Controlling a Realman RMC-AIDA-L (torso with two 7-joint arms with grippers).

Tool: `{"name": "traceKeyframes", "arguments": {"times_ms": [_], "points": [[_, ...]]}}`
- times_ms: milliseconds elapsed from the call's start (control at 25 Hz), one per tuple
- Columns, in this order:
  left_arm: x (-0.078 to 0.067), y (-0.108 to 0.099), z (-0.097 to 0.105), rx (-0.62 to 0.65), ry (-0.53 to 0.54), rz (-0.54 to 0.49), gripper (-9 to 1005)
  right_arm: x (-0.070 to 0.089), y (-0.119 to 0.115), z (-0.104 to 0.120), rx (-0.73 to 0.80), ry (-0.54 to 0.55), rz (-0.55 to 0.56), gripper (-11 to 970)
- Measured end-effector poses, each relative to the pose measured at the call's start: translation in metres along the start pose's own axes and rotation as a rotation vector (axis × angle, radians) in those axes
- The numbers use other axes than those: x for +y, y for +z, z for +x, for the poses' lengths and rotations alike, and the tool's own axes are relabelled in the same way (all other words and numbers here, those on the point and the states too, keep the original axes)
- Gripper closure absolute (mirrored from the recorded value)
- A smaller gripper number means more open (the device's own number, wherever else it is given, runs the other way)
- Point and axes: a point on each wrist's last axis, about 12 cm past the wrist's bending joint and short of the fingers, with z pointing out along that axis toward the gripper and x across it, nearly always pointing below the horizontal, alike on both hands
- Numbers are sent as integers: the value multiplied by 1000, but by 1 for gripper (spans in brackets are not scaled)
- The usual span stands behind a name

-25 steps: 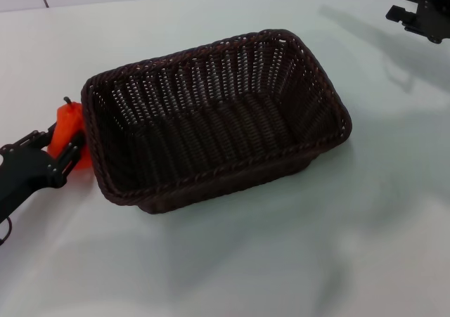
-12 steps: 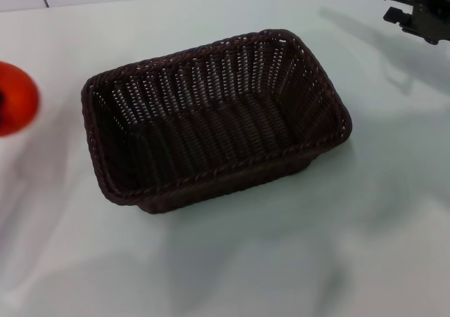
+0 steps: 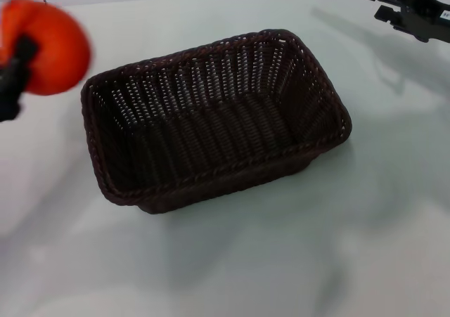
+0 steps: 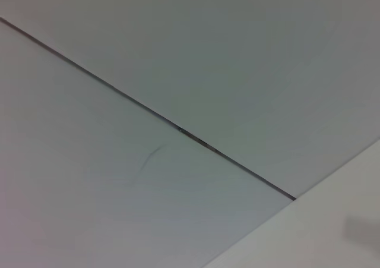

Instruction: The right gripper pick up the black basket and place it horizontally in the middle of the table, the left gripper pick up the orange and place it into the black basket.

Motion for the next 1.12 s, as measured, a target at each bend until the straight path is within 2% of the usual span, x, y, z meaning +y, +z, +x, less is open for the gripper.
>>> {"name": "traceKeyframes", "arguments": {"times_ms": [160,360,400,480,600,880,1040,1120], "points": [[-7,27,12,112,-9,97,813,0,2,-1,9,-12,0,295],[-12,59,31,315,-54,161,787,0,4,-7,73,4,17,295],[-12,59,31,317,-54,161,782,0,5,-8,86,0,24,295],[-12,64,34,349,-56,159,698,-1,7,-10,99,-9,34,295],[-11,64,34,344,-54,150,572,-3,10,-13,102,-26,42,295],[-8,57,26,288,-48,129,413,-7,14,-11,155,-62,59,296],[-1,46,16,199,-35,64,322,-12,16,-9,231,-121,86,296],[3,37,10,127,2,22,213,-14,18,-7,273,-159,86,296]]}}
